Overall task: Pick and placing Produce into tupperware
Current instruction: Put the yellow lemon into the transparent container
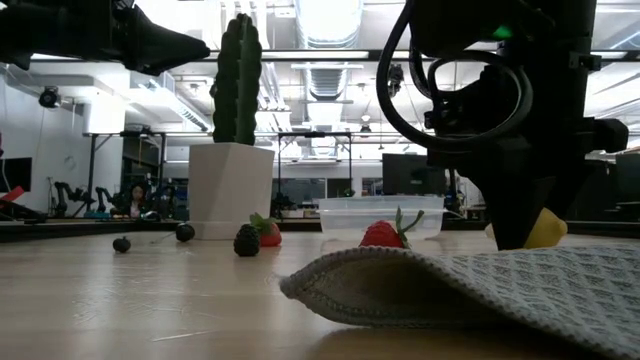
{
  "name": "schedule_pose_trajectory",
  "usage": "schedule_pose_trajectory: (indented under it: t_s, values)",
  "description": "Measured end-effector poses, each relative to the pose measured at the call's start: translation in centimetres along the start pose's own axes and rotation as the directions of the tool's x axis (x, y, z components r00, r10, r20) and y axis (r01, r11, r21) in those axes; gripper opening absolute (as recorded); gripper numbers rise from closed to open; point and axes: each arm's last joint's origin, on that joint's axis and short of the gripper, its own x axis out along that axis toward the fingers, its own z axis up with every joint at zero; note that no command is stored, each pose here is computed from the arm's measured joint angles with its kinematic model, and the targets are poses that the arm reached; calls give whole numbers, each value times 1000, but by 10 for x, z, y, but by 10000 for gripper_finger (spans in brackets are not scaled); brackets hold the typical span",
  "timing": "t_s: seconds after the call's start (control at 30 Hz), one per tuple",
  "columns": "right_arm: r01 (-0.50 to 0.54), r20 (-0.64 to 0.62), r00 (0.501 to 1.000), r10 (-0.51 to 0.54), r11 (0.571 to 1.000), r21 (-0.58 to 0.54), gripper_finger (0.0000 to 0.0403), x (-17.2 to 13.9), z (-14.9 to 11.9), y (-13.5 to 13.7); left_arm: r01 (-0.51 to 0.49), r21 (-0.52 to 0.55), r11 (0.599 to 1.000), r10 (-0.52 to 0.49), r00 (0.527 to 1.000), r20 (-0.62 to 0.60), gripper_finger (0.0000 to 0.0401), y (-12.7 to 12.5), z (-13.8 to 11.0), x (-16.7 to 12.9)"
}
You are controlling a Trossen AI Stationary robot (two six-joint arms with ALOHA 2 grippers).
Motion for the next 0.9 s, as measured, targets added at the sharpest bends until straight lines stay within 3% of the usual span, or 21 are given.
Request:
schedule_pose_trajectory:
  t_s: [0.9]
  values:
    - [-14,-33,999,12,999,-45,192,-7,0,-4,1,1,1000,-1,1000,-1,151,0,0,0]
